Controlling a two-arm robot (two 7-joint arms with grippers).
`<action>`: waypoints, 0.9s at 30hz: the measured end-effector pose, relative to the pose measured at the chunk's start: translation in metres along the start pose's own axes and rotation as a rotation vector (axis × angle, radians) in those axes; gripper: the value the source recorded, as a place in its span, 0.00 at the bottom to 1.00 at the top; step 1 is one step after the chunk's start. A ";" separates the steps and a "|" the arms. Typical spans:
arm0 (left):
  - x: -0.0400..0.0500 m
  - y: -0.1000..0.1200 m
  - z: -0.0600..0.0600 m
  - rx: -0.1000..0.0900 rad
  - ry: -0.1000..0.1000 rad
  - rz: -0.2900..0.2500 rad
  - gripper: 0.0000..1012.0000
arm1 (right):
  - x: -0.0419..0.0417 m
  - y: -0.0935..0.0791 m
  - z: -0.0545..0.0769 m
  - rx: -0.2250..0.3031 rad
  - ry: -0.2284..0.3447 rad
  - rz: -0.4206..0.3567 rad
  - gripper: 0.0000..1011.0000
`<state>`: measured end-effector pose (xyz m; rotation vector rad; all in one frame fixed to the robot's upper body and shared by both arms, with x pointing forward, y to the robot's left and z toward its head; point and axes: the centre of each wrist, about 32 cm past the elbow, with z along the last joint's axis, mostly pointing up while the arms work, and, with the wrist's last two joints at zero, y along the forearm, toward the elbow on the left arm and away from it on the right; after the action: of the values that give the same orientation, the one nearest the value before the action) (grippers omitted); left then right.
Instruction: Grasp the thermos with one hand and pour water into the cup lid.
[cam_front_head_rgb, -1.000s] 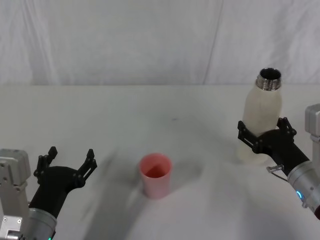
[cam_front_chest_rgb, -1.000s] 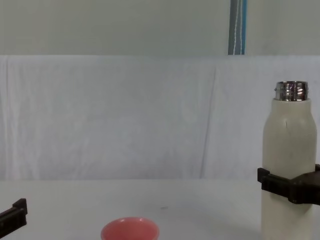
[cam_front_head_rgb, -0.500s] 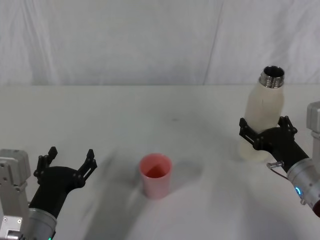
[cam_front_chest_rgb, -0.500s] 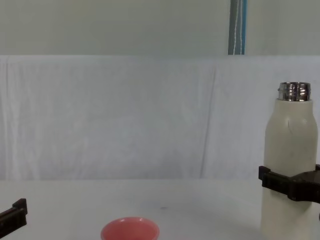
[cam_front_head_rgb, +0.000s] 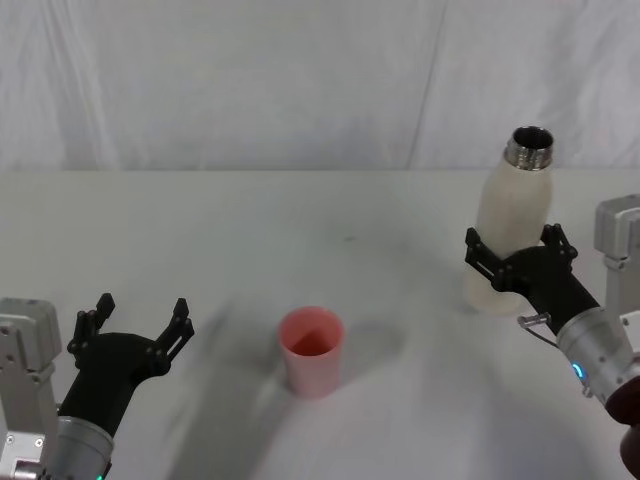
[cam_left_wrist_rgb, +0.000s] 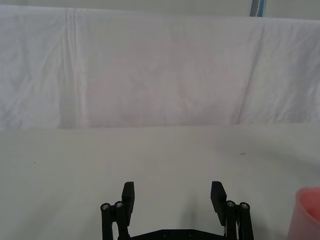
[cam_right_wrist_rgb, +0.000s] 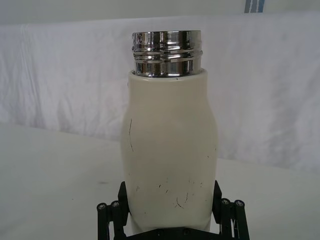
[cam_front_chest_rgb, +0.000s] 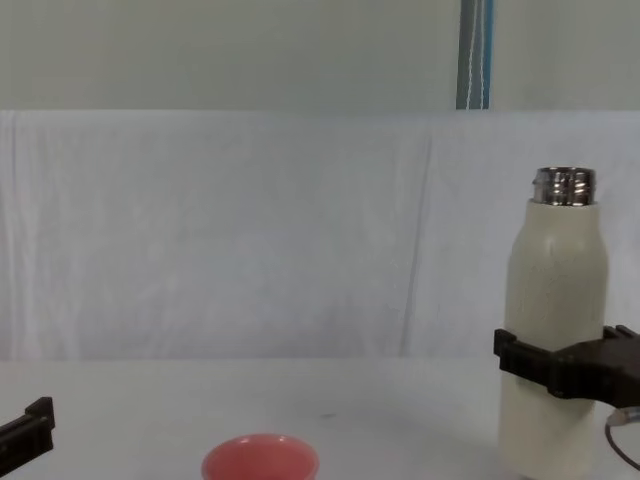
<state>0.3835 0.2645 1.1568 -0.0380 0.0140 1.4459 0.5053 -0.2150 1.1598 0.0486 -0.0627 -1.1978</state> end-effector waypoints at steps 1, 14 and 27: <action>0.0000 0.000 0.000 0.000 0.000 0.000 0.99 | 0.0001 0.001 0.000 0.000 -0.001 0.001 0.94; 0.0000 0.000 0.000 0.000 0.000 0.000 0.99 | -0.0011 0.011 -0.004 -0.001 -0.005 0.012 0.94; 0.0000 0.000 0.000 0.000 0.000 0.000 0.99 | -0.0033 0.016 -0.005 -0.008 -0.004 0.023 0.94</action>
<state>0.3835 0.2645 1.1568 -0.0380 0.0140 1.4460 0.5194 -0.2061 1.1558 0.0383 -0.0611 -1.1753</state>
